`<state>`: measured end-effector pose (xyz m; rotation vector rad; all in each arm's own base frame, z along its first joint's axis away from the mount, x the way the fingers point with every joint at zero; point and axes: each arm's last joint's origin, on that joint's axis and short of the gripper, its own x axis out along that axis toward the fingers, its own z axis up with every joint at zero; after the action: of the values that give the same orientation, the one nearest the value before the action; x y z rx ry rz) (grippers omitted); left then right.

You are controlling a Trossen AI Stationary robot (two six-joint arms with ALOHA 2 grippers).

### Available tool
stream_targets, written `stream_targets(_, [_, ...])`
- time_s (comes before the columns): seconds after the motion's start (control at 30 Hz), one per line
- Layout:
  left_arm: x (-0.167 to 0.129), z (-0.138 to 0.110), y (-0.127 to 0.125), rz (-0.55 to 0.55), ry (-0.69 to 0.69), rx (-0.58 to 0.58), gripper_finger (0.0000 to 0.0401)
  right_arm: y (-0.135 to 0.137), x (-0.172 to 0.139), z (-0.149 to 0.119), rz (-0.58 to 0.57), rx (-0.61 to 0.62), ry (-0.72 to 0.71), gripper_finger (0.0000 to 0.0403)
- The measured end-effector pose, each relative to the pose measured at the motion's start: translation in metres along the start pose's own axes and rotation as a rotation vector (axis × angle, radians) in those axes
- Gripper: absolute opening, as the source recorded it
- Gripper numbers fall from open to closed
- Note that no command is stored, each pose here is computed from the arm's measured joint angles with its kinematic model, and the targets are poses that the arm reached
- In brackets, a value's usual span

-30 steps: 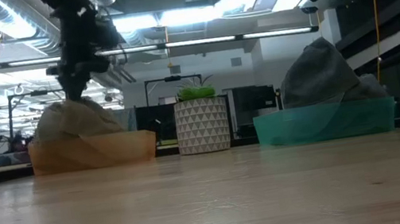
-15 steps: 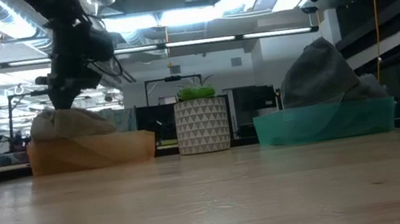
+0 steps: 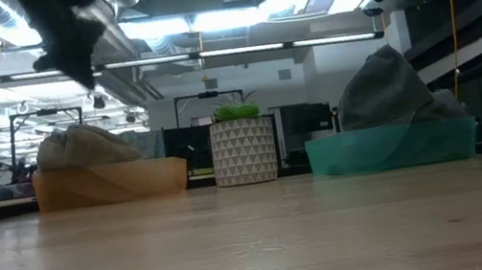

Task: Pick & Place hat
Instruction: Return to Home Position

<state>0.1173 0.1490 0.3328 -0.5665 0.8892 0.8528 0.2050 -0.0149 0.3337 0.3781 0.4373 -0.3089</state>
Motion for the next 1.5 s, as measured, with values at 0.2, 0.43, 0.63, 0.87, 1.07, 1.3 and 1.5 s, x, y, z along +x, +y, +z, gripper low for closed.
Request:
stream_targets(0.2, [-0.042,0.001,-0.018,-0.285,-0.319,0.054,0.0026,0.0,0.0,0.0,0.0,0.055,0.0,0.0021])
stream_targets(0.43, [-0.083,-0.002,-0.048,-0.533,-0.614,0.21,0.0026,0.0,0.0,0.0,0.0,0.048,0.0,0.0018])
stream_targets(0.63, [-0.093,-0.007,-0.078,-0.639,-0.687,0.335,0.0028,0.001,0.0,-0.005,0.088,0.018,0.09,0.0009])
stream_targets(0.87, [-0.083,-0.013,-0.109,-0.589,-0.65,0.379,0.0024,-0.001,0.005,-0.034,0.17,-0.053,0.199,0.0008])
stream_targets(1.07, [-0.077,-0.017,-0.129,-0.581,-0.642,0.401,0.0028,-0.007,0.01,-0.073,0.294,-0.001,0.049,0.0008])
stream_targets(1.3, [-0.077,-0.017,-0.141,-0.611,-0.654,0.415,0.0023,-0.014,0.006,-0.106,0.394,0.024,-0.1,0.0008])
stream_targets(1.5, [-0.075,-0.017,-0.142,-0.62,-0.64,0.391,0.0024,-0.025,0.002,-0.126,0.357,0.023,-0.192,0.0008])
